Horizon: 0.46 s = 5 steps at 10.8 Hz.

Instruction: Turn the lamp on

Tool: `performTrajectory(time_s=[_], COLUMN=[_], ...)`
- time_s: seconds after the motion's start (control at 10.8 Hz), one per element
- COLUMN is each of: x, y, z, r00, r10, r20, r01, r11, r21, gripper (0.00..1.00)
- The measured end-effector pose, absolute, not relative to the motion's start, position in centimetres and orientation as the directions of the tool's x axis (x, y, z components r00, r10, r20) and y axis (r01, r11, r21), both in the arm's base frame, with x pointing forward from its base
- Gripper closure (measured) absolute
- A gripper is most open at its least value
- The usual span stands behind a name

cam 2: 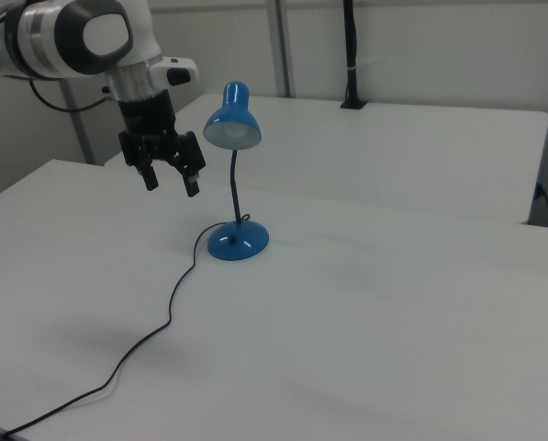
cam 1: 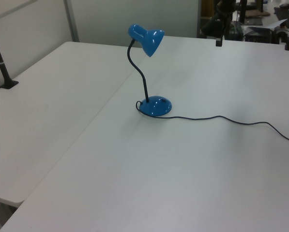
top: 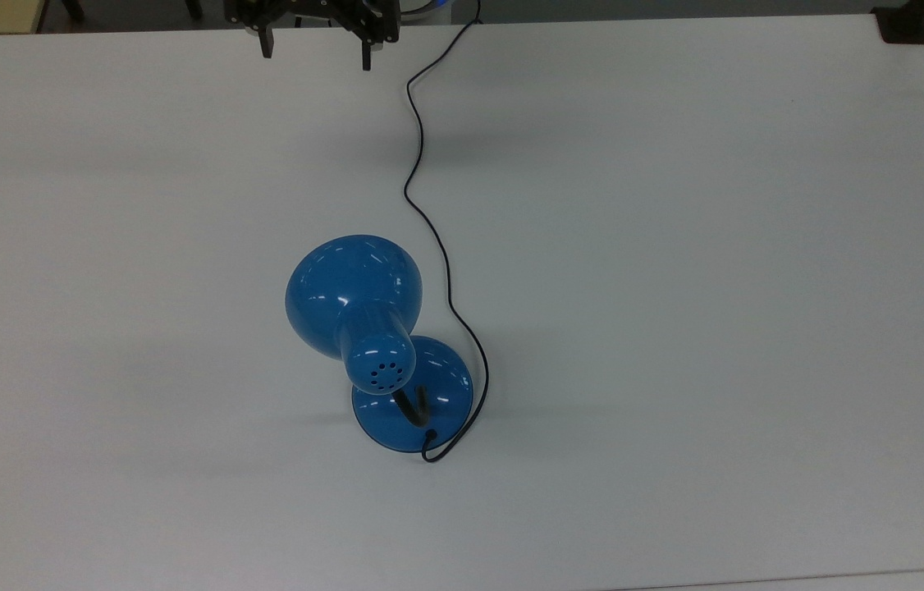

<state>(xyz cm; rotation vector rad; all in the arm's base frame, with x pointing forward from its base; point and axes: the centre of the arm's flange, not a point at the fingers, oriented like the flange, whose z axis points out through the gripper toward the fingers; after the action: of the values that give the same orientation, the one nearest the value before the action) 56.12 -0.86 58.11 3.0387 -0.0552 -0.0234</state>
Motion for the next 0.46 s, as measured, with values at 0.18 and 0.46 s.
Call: performTrajectory(time_s=[0.18, 0.46], x=[56.12, 56.12], y=[-0.89, -1.0], z=[58.11, 58.11], r00=[0.999, 0.999], r10=[-0.038, -0.039], r20=[-0.013, -0.013], r01=[-0.036, -0.038], r11=[-0.994, -0.994], r21=[0.102, 0.102], gripper=[0.0, 0.0])
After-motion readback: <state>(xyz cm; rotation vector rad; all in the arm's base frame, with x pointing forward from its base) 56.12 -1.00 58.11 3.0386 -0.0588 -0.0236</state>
